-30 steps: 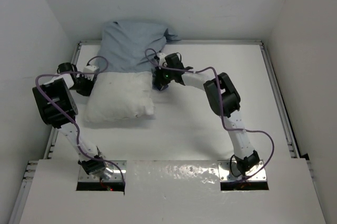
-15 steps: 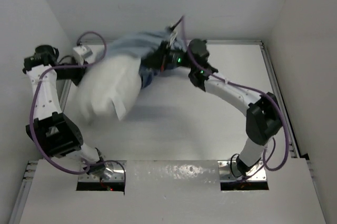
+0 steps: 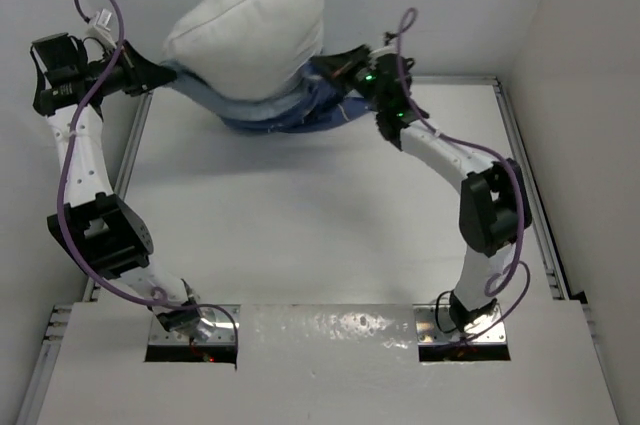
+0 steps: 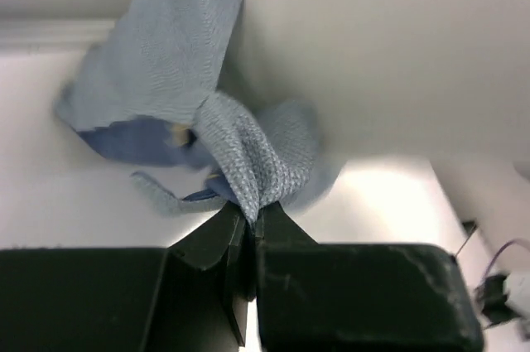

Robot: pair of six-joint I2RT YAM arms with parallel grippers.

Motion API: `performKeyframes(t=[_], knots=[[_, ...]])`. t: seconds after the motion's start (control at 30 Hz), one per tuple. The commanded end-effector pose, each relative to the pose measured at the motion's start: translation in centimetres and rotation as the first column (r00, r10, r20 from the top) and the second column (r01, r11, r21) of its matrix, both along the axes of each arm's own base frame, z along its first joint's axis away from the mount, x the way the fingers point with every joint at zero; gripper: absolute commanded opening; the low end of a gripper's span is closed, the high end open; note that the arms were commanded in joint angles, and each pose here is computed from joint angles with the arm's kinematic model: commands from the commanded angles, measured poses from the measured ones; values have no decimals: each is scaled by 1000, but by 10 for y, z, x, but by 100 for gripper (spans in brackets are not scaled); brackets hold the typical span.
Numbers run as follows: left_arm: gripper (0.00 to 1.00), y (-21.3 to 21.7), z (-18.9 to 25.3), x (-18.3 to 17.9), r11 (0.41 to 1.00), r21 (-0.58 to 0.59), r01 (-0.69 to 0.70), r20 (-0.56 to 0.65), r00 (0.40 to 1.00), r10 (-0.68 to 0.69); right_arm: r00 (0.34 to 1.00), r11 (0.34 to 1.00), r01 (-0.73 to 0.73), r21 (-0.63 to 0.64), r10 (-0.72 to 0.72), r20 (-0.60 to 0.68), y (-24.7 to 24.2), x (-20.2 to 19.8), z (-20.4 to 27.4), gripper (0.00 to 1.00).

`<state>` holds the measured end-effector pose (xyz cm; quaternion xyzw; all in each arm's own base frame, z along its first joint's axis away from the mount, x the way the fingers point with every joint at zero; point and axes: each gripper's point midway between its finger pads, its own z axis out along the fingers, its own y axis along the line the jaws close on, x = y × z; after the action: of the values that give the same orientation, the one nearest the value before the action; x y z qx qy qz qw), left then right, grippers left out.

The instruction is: Put the pillow into the pillowcase

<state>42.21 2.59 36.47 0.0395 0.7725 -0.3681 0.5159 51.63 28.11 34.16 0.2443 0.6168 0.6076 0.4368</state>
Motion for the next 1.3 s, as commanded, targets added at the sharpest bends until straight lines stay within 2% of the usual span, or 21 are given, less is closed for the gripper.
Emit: performKeyframes(t=[0.0,0.13,0.27,0.33,0.37,0.43,0.57,0.63,0.73,0.8,0.87,0.93,0.97,1.0,1.03,1.07,1.13,1.17,1.2,1.23,1.27], knots=[[0,16,16,-5,991,-21,-129,-26,991,128,920,954,-278,-111,298,254,78,-122,104,0],[0,-8,111,-28,999,-20,-33,212,977,37,790,945,-298,-137,324,521,82,-171,205,0],[0,-21,194,-50,1000,-29,5,392,920,7,708,995,-95,9,61,704,7,-177,309,0],[0,-30,223,-65,998,-35,59,458,888,-37,705,990,-102,97,3,709,-14,-175,340,0],[0,-28,238,-69,996,-59,64,485,874,-28,648,984,-104,144,-43,761,-34,-191,373,0],[0,-21,263,-74,998,-65,2,538,842,33,661,974,-128,187,-57,748,-38,-184,381,0],[0,27,276,-59,976,-95,-195,562,799,214,676,970,33,241,-199,709,-71,-154,382,0],[0,35,288,-58,962,-44,-270,633,737,236,668,973,155,169,-229,708,-77,-140,373,0],[0,54,272,-44,930,-42,-365,619,722,311,740,971,236,21,-194,645,-67,-108,324,0],[0,59,273,-39,924,-53,-378,626,708,325,744,969,248,12,-198,638,-65,-99,321,0],[0,59,299,-42,922,-61,-383,691,650,315,604,935,349,60,-273,749,-80,-110,378,0],[0,31,365,-94,911,-34,-410,859,454,236,427,899,406,165,-346,835,-105,-156,428,0],[0,21,377,-112,906,-17,-424,893,401,205,395,895,413,169,-343,852,-111,-175,435,0],[0,25,368,-107,900,-12,-435,884,417,213,342,901,402,165,-315,886,-113,-202,440,0],[0,12,366,-120,908,-2,-419,878,434,202,491,915,403,26,-240,837,-84,-155,370,0],[0,17,333,-97,925,18,-379,814,543,207,414,914,395,90,-264,871,-101,-215,386,0],[0,9,313,-88,931,36,-363,793,577,195,475,893,450,-4,-236,848,-84,-201,349,0],[0,19,319,-83,915,-6,-403,800,547,246,518,880,469,-77,-203,831,-71,-176,338,0],[0,8,356,-109,908,-16,-419,865,450,223,507,858,501,-112,-186,842,-67,-165,345,0],[0,14,370,-105,900,-29,-435,884,409,226,345,859,512,29,-236,909,-90,-218,422,0],[0,-9,406,-147,899,-26,-437,946,280,163,348,863,506,2,-207,914,-74,-196,419,0]])
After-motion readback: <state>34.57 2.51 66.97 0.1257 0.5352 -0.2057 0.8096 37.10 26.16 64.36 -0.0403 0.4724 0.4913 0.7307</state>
